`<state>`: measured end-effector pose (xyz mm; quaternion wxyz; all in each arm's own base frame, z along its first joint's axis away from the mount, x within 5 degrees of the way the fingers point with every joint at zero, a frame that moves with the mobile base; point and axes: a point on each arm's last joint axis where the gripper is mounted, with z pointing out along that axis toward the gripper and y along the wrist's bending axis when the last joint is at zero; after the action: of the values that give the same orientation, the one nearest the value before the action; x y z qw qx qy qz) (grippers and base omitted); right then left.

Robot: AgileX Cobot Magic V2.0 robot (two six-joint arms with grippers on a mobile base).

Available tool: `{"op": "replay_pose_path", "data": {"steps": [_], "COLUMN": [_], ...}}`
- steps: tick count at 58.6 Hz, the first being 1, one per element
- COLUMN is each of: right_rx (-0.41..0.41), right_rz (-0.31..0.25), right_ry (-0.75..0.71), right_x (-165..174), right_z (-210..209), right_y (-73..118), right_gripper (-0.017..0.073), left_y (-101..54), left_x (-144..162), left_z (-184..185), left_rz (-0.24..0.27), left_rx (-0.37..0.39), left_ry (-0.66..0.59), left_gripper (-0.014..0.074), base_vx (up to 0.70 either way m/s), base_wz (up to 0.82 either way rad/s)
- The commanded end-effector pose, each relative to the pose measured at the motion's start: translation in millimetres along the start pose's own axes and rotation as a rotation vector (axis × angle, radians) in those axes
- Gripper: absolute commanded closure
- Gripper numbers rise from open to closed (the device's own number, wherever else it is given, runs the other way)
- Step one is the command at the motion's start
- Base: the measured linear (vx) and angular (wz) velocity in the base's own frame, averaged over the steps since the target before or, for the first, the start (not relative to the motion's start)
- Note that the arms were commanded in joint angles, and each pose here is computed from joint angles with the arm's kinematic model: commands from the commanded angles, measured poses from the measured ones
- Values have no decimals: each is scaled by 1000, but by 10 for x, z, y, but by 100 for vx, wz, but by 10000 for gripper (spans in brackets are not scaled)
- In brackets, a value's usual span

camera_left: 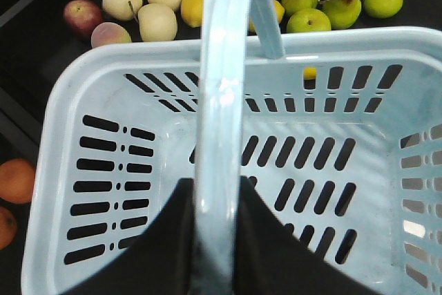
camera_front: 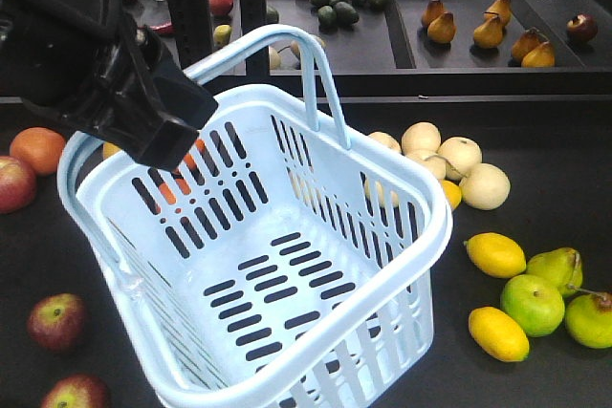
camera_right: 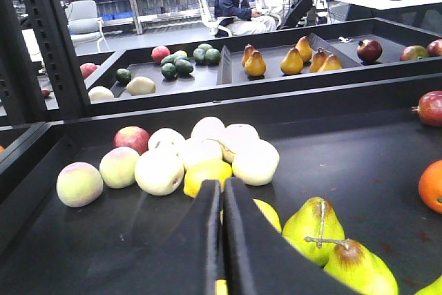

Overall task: Pick three apples into basket with both arms
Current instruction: 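Lift the light-blue basket by its handle with the left gripper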

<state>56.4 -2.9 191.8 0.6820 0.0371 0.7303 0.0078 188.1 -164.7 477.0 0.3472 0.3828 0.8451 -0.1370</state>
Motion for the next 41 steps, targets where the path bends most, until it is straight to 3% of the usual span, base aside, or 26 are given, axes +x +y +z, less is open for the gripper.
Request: {"op": "replay_pose_path", "data": {"steps": [1,41], "right_rx": [-10,-10], "right_rz": [-9,-9], "right_ry": [-71,-71], "right_x": [-26,-26], "right_z": [-3,-3], "right_y": [9,9], "right_gripper": [564,564], "left_y": [-9,-12], "left_x": [-52,-52], "left_z": [-189,-189], "left_rz": [-12,-12], "left_rx": [-5,-3], "left_ry": [-97,-97], "left_gripper": [599,599], "base_vx": [0,0], "base_wz": [0,0]}}
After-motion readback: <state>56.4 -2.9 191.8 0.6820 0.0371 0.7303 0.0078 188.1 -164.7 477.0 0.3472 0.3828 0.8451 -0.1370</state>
